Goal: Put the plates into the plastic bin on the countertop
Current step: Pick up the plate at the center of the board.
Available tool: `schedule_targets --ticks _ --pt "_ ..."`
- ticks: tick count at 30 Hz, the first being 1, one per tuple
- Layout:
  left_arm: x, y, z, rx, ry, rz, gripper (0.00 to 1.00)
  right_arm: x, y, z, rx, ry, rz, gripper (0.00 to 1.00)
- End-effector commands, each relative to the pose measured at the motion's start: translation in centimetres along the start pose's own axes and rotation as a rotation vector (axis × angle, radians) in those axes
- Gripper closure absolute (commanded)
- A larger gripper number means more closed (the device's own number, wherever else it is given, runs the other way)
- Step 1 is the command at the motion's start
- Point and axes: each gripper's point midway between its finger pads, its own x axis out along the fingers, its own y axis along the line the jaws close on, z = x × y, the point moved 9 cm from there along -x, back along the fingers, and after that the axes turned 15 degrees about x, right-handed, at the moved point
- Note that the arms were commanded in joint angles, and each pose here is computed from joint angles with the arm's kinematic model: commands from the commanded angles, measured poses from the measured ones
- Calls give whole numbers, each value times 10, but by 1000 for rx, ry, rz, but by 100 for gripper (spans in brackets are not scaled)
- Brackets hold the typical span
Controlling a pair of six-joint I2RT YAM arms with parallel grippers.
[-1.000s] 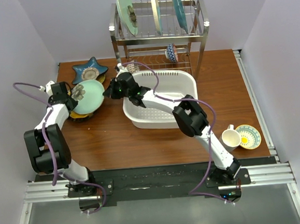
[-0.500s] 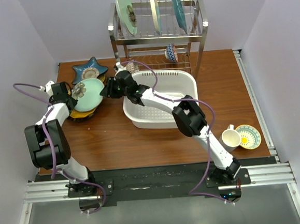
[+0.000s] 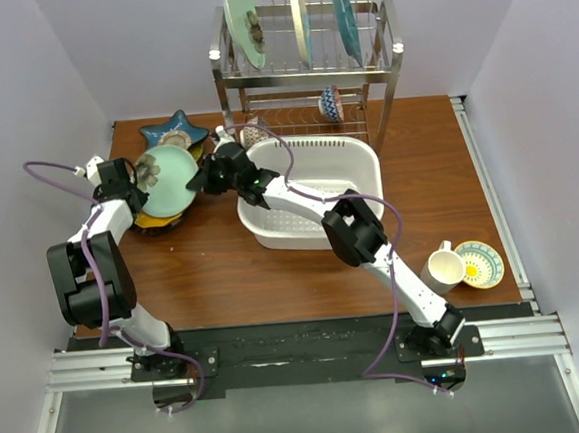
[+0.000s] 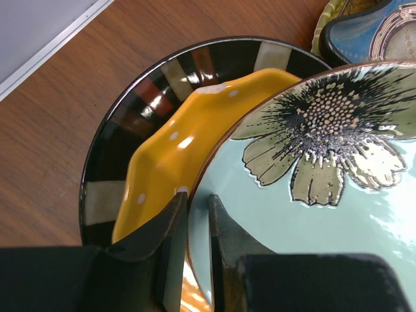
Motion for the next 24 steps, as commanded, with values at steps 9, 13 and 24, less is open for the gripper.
schedule_targets --ticks 9,13,24 --pt "-15 -1 -16 13 69 -83 47 -30 28 8 -20 -28 60 100" --pt "-32 -1 -2 2 1 -107 29 -36 33 12 -38 -43 65 100" --pt "-63 1 23 -6 -110 -117 9 -44 50 16 -24 -35 137 100"
